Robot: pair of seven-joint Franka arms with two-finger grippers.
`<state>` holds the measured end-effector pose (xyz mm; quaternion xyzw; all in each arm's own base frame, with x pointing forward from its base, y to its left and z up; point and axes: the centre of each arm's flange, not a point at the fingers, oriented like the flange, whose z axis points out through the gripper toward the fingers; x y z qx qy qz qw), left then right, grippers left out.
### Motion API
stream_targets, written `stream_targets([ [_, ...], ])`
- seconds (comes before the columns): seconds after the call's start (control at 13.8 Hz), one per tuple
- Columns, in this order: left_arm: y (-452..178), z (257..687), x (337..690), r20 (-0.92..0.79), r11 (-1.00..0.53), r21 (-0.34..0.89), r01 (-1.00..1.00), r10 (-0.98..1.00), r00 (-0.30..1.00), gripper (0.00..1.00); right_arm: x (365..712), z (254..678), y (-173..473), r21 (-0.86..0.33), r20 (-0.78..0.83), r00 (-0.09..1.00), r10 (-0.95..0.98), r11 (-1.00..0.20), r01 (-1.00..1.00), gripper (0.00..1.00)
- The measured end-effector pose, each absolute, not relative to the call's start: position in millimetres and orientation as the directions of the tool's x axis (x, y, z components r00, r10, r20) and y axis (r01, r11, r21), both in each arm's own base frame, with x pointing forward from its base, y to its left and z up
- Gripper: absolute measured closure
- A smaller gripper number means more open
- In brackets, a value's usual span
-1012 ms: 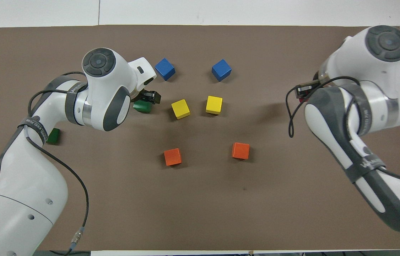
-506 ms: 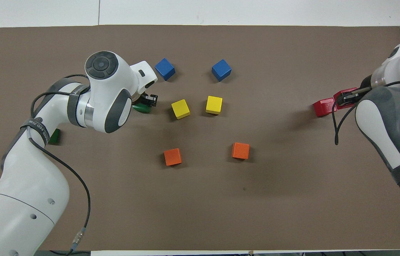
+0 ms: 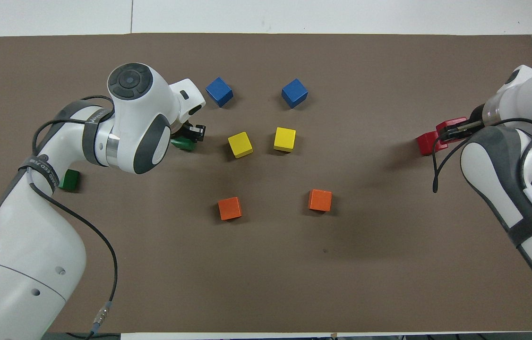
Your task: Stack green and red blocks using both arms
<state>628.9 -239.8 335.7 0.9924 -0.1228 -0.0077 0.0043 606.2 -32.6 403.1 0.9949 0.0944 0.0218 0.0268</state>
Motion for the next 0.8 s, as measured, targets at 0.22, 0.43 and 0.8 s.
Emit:
stream_targets([
  [0.22,-170,423,627,-0.023,-0.989,0.005,-0.147,-0.147,0.989,0.45,604,398,-34,0.055,0.030,0.980,0.198,-0.979,0.196,0.45],
  [0.43,-71,500,602,-0.046,-0.990,0.006,-0.138,-0.138,0.989,0.45,602,391,-36,0.046,0.041,0.981,0.190,-0.981,0.188,0.45],
  [0.8,65,469,574,-0.064,-0.979,0.026,-0.201,-0.202,0.977,0.45,601,385,-35,0.043,0.058,0.981,0.187,-0.982,0.184,0.45],
])
